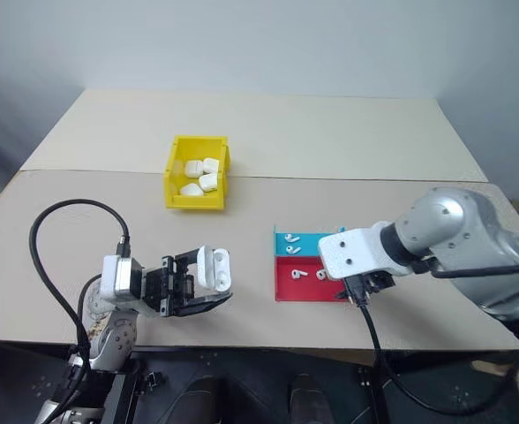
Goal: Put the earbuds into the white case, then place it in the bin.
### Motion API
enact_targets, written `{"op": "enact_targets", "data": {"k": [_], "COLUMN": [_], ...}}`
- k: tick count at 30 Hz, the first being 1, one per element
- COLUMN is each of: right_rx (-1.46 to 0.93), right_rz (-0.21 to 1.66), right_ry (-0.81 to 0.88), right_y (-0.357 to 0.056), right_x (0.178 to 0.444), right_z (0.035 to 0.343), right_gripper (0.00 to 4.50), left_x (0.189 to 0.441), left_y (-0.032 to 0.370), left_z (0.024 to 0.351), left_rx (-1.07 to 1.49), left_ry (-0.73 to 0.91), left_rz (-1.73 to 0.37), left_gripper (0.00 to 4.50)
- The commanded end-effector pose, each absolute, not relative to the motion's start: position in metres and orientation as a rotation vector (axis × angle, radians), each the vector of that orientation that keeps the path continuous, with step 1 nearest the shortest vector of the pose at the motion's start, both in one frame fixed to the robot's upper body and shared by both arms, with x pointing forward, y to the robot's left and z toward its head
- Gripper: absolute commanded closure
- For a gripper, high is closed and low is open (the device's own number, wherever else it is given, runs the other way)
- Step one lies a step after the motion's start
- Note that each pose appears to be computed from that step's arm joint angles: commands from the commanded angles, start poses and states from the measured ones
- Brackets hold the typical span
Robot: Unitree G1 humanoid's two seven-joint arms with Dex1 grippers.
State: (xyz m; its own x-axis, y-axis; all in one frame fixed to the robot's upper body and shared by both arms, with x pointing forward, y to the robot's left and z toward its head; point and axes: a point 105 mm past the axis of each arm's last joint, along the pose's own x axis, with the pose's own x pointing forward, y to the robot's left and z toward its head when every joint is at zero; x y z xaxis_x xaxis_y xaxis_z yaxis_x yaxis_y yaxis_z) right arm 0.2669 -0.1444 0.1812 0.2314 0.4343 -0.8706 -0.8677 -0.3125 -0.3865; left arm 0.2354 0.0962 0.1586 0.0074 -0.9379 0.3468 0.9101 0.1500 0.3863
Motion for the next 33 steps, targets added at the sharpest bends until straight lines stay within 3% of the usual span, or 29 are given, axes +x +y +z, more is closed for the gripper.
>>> {"op": "enact_targets", "data": {"k": [1,10,33], "right_rx": [-1.465,-1.576,-1.623], "right_rz": [1.386,1.514,1.545], "right_ry": [0.426,0.443,0.512], "right_y": [-0.145,-0.135,-0.134], "right_x": [0.280,0.295,0.314], "right_z": [0.181,0.166,0.140], "right_gripper": [1.59,1.59,1.59], "left_x": [0.227,0.220,0.224], "left_y": [0.096,0.095,0.094], "left_z": [0.161,0.159,0.157], "left_rx": [0.104,0.129,0.140], "left_ry": [-0.617,-0.612,-0.594], "left_rz": [-1.466,-1.475,-1.426], "left_gripper": [1.77,1.77,1.77]}}
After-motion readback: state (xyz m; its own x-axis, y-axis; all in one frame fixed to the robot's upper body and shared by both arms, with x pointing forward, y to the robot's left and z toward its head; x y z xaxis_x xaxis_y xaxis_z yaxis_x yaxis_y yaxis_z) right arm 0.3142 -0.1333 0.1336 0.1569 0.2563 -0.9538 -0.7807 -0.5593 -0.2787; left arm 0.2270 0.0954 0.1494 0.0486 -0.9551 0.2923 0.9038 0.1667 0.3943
